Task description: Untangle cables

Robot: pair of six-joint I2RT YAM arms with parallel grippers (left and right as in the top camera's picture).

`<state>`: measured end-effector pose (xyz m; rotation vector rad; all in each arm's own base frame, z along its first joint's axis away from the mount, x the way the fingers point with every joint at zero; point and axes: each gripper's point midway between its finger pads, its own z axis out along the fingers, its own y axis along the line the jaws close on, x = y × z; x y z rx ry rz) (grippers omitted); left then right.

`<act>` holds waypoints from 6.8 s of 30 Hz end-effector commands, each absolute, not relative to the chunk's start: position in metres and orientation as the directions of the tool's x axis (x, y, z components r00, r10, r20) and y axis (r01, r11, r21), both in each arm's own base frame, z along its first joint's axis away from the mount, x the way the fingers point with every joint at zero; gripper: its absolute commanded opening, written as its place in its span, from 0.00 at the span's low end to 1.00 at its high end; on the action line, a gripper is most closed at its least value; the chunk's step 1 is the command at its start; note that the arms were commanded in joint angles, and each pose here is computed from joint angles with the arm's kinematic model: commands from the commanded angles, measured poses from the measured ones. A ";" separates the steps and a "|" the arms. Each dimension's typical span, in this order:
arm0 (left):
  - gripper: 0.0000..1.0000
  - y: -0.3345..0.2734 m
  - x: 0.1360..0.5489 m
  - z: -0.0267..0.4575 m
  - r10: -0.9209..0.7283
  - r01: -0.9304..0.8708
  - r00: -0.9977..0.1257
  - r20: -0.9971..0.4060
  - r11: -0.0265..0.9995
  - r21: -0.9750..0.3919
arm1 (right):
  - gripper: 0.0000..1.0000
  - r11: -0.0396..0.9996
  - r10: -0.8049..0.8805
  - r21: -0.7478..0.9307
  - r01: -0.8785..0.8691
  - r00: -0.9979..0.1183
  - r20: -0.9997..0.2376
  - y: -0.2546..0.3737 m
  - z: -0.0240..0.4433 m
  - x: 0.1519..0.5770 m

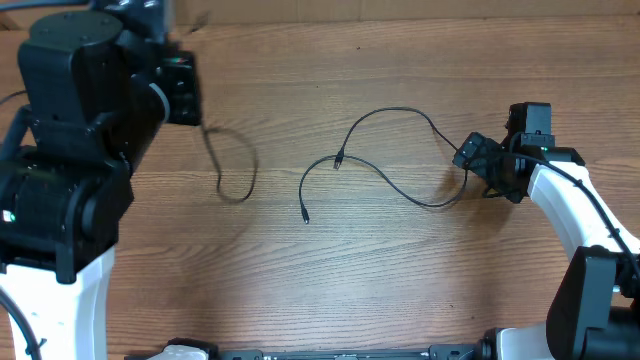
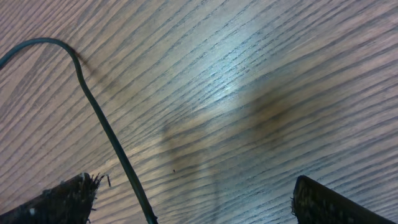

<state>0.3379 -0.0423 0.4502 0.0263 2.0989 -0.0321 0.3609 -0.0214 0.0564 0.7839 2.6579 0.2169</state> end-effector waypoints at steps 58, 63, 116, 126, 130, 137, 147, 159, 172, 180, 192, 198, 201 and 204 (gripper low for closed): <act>0.04 0.330 0.309 0.376 -0.410 -0.854 -0.430 -0.804 0.474 0.214 | 1.00 0.833 0.551 0.252 0.492 -0.773 -0.313 -0.023 0.061 0.367; 0.04 0.347 0.299 0.372 -0.426 -0.871 -0.421 -0.801 0.437 0.225 | 1.00 0.833 0.551 0.252 0.492 -0.773 -0.313 -0.023 0.061 0.367; 0.04 0.319 0.259 0.200 -0.816 -0.994 -0.110 -0.567 0.077 0.082 | 1.00 0.834 0.551 0.252 0.491 -0.774 -0.313 -0.023 0.061 0.367; 0.04 0.280 0.231 0.106 -0.914 -0.990 -0.084 -0.397 0.030 0.140 | 1.00 0.834 0.551 0.252 0.491 -0.774 -0.313 -0.023 0.061 0.367; 0.06 0.269 0.224 0.077 -0.929 -0.989 -0.090 -0.359 0.041 0.143 | 1.00 0.834 0.551 0.252 0.491 -0.774 -0.313 -0.023 0.061 0.367; 0.04 0.284 0.228 0.067 -0.886 -0.983 -0.154 -0.437 0.092 0.160 | 1.00 0.834 0.551 0.252 0.491 -0.774 -0.313 -0.023 0.061 0.367; 0.04 0.303 0.309 0.096 -0.497 -0.657 -0.707 -0.502 0.724 0.209 | 1.00 0.833 0.551 0.252 0.492 -0.773 -0.313 -0.023 0.061 0.367; 0.04 0.288 0.354 0.232 -0.324 -0.527 -0.642 -0.695 0.845 0.094 | 1.00 0.834 0.551 0.252 0.491 -0.774 -0.313 -0.023 0.061 0.367; 0.04 0.255 0.351 0.372 -0.044 -0.408 -0.460 -0.887 0.897 0.167 | 1.00 0.833 0.551 0.252 0.492 -0.773 -0.313 -0.023 0.061 0.367; 0.04 0.168 0.350 0.303 0.183 0.165 -0.602 -0.777 0.981 0.104 | 1.00 0.833 0.551 0.252 0.492 -0.773 -0.313 -0.023 0.061 0.367; 0.04 0.166 0.348 0.197 0.223 0.339 -0.763 -0.606 0.937 -0.082 | 1.00 0.834 0.551 0.252 0.491 -0.774 -0.313 -0.023 0.061 0.367; 0.04 0.179 0.346 0.146 0.171 0.299 -0.845 -0.506 0.937 -0.182 | 1.00 0.834 0.551 0.252 0.491 -0.774 -0.313 -0.023 0.061 0.367; 0.04 0.186 0.335 0.122 0.148 0.261 -0.894 -0.423 0.940 -0.221 | 1.00 0.834 0.551 0.252 0.491 -0.774 -0.313 -0.023 0.061 0.367; 0.04 0.193 0.327 0.109 0.131 0.234 -0.916 -0.380 0.942 -0.239 | 1.00 0.834 0.551 0.252 0.491 -0.774 -0.313 -0.023 0.061 0.367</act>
